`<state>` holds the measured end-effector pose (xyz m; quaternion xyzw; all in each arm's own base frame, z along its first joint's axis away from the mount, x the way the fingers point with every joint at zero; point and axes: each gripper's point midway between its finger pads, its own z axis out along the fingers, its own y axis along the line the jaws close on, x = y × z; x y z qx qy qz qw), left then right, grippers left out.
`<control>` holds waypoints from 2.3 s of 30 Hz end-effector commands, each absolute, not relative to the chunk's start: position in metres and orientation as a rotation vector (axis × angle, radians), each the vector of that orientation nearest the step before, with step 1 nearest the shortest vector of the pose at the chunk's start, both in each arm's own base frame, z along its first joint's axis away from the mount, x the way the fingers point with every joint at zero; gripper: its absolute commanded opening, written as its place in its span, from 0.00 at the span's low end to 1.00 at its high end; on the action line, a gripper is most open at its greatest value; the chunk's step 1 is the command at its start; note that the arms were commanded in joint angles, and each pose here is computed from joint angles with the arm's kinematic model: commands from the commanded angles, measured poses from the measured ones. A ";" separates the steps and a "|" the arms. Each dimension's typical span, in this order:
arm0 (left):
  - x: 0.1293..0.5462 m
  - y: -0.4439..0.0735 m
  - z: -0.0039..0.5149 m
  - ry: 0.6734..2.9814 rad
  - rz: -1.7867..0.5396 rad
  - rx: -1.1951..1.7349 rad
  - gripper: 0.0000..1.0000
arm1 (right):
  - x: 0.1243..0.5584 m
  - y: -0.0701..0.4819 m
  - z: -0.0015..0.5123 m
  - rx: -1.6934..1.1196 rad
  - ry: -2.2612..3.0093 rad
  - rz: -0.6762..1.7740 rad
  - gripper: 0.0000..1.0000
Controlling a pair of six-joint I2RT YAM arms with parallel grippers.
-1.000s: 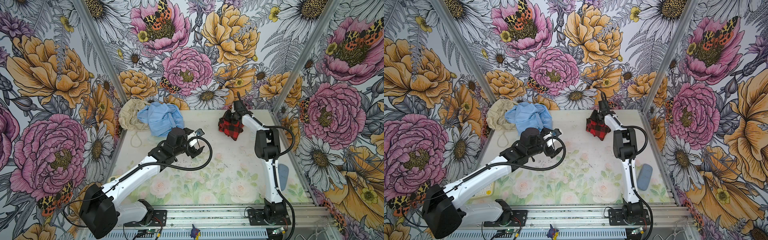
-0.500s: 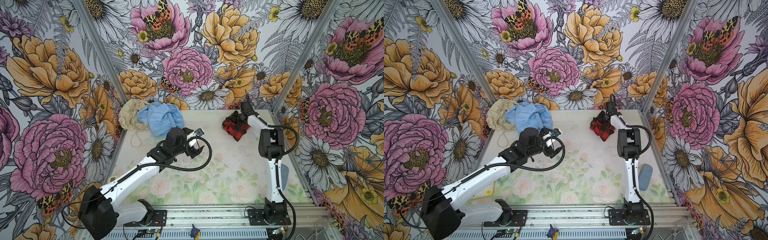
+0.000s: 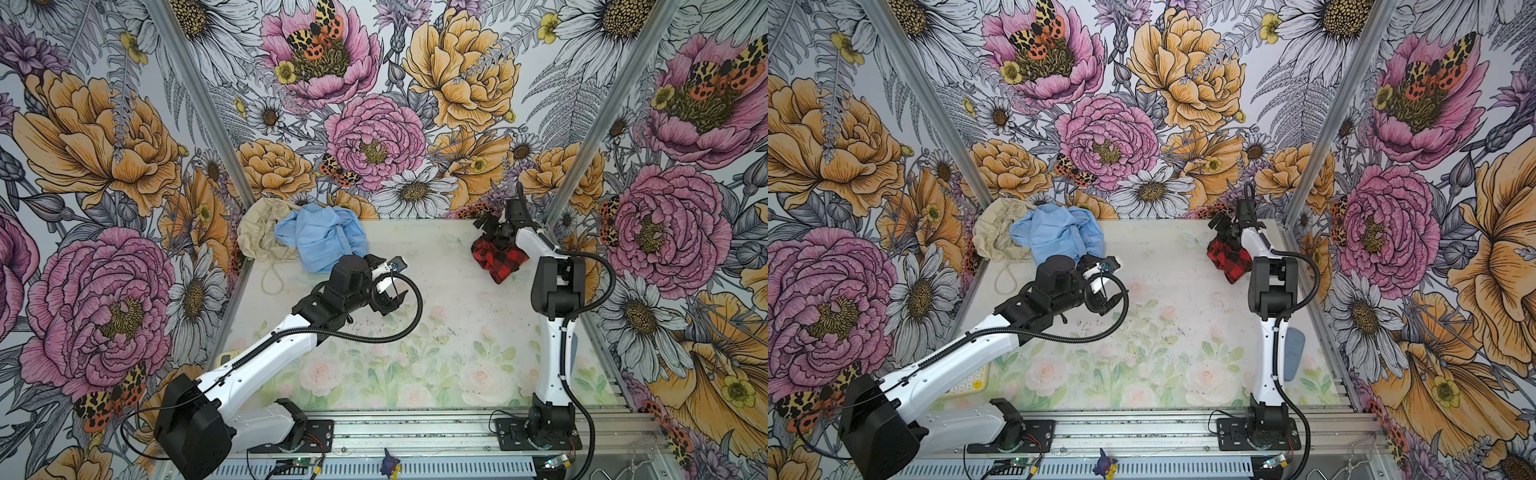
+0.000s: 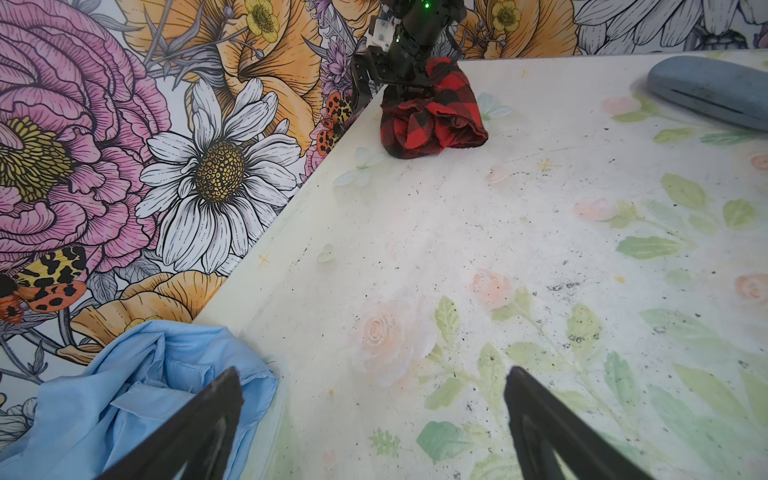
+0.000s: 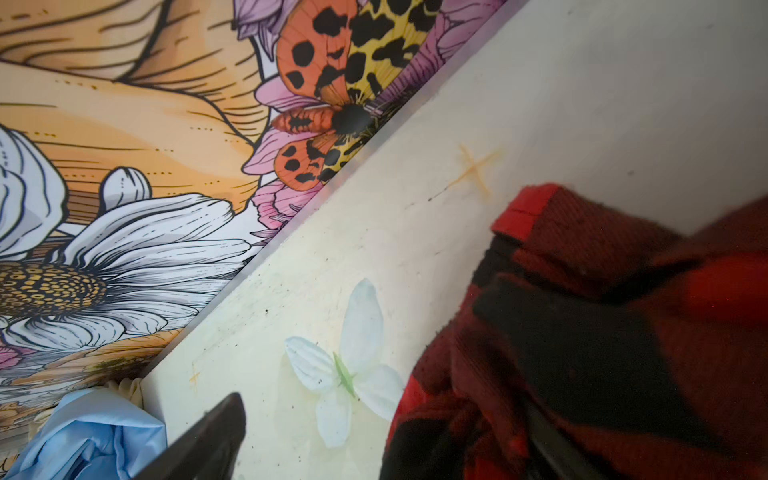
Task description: Pick out a specific cloth from the pile
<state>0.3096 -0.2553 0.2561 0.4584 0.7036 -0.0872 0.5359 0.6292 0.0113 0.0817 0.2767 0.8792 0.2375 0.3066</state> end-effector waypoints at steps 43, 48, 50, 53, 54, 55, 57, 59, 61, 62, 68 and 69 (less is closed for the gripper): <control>0.392 0.004 0.224 1.761 0.253 -0.254 0.99 | 0.327 -0.064 0.150 0.361 1.815 -0.180 0.99; 0.373 0.019 0.178 1.691 0.336 -0.252 0.99 | 0.350 -0.049 0.128 0.336 1.892 -0.054 1.00; 0.367 0.026 0.169 1.626 0.313 -0.269 0.99 | 0.350 -0.055 0.132 0.363 1.849 -0.073 1.00; 0.365 0.034 0.163 1.580 0.287 -0.286 0.99 | 0.351 -0.060 0.138 0.359 1.788 -0.094 1.00; 0.367 0.037 0.157 1.584 0.281 -0.297 0.99 | 0.353 -0.061 0.140 0.357 1.777 -0.099 0.99; 0.371 0.033 0.155 1.584 0.254 -0.263 0.99 | 0.356 -0.062 0.141 0.354 1.765 -0.103 1.00; 0.377 0.024 0.148 1.629 0.220 -0.205 0.99 | 0.361 -0.061 0.143 0.339 1.736 -0.094 0.99; 0.379 0.027 0.142 1.619 0.215 -0.220 0.99 | 0.368 -0.058 0.144 0.299 1.740 -0.094 1.00; 0.379 0.023 0.142 1.616 0.214 -0.198 0.99 | 0.372 -0.059 0.139 0.290 1.741 -0.105 1.00; 0.380 0.021 0.140 1.636 0.210 -0.186 0.99 | 0.373 -0.058 0.136 0.282 1.728 -0.097 1.00; 0.397 0.027 0.134 1.700 0.189 -0.195 0.99 | 0.384 -0.040 0.121 0.169 1.738 -0.031 0.99; 0.397 0.026 0.134 1.703 0.190 -0.195 0.99 | 0.386 -0.039 0.117 0.168 1.776 -0.035 1.00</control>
